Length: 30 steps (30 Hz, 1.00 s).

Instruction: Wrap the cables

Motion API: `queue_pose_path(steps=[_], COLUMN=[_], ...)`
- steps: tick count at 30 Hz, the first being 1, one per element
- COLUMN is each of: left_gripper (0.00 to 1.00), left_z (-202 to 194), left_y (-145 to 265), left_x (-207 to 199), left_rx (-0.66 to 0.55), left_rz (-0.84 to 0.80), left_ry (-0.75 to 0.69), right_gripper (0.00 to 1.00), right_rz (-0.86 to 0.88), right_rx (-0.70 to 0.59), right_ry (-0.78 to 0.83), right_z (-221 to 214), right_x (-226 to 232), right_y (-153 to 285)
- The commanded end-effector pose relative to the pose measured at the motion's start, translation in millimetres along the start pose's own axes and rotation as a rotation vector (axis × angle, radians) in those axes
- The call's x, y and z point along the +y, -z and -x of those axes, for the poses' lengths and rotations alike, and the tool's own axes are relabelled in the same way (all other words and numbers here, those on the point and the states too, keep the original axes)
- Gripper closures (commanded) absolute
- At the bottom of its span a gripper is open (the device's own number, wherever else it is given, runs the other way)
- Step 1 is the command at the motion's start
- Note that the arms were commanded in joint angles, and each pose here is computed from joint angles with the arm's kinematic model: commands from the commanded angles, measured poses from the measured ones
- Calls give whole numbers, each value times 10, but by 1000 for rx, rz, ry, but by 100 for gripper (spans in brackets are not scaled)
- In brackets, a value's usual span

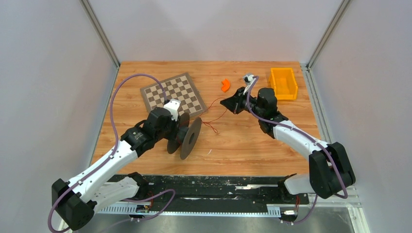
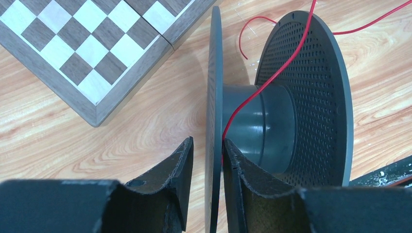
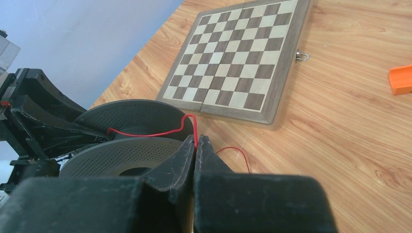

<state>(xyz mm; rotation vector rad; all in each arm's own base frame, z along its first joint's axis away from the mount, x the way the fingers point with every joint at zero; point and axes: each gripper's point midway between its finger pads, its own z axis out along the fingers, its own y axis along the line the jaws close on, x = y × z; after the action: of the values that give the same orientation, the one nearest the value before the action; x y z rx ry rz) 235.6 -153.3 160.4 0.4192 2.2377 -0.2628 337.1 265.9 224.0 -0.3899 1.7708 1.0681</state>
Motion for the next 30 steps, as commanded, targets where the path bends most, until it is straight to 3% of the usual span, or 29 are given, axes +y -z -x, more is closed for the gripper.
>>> queue_pose_path(steps=[1,3,13,21,27,30], left_gripper=[64,67,99,100,100,100], left_z=[104,95,143,244,230,197], left_y=[7,-5,-4,48,96,82], left_x=[-19,-37,-73,-67,39,20], left_rx=[-30,-25,-32,-73,-61,-44], left_rz=[-2,-11,-23,-13,57,46], left_ry=[-8,-13,-11,39,94,87], right_gripper=[100,100,100,98,93,78], right_rz=[46,49,167,236,194,212], right_rx=[-65,-66,-39,11,60,119], right_ry=[8,5,-25,-17,10,27], right_z=[202,202,150,61,-55,-133], right_x=[125,132,319,446,329,340], right_y=[35,33,21,-18,-42,-45])
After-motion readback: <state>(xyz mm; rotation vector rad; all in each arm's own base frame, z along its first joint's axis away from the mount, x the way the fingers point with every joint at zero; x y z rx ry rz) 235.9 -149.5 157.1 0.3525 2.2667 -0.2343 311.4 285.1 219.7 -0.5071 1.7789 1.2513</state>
